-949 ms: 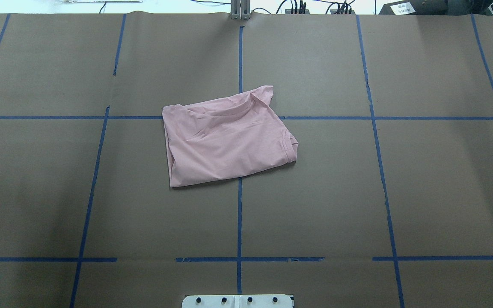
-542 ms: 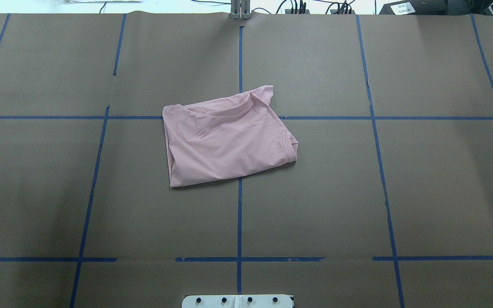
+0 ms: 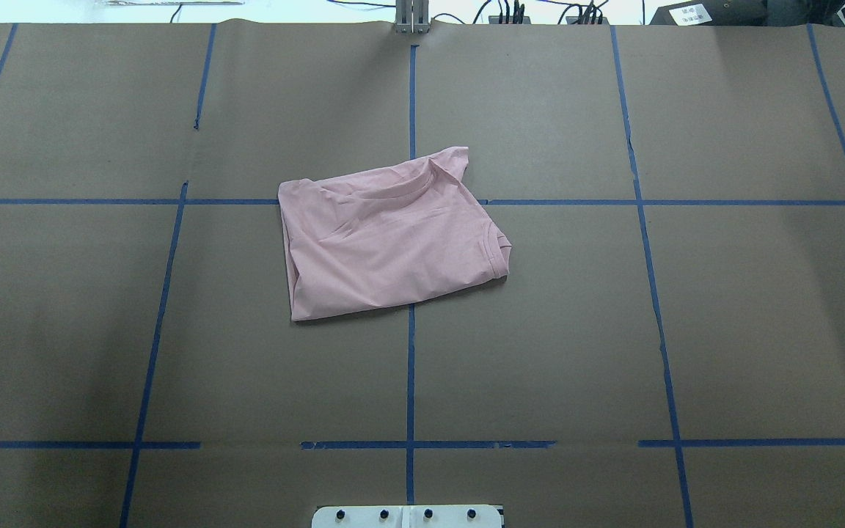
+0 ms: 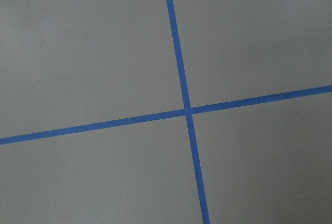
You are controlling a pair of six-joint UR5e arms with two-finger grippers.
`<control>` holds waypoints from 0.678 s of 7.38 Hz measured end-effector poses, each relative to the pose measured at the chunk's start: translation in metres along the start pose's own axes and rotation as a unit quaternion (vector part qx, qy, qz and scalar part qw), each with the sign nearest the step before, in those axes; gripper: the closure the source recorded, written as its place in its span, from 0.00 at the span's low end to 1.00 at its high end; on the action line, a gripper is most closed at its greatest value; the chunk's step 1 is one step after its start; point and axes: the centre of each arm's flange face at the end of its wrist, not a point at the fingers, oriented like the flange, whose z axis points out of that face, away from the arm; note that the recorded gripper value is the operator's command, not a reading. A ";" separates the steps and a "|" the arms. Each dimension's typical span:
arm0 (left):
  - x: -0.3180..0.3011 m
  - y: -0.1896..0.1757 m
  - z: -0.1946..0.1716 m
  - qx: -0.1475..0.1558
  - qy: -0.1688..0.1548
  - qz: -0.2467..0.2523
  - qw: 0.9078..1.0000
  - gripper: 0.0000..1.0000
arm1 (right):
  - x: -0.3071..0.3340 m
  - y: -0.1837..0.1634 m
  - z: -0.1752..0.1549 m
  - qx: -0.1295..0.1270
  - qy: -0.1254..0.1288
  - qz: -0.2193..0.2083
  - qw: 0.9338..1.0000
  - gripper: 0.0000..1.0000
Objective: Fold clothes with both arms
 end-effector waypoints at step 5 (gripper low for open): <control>-0.001 0.000 0.001 -0.001 0.000 -0.001 1.000 0.00 | 0.002 0.003 0.002 -0.001 0.000 0.005 1.000 0.00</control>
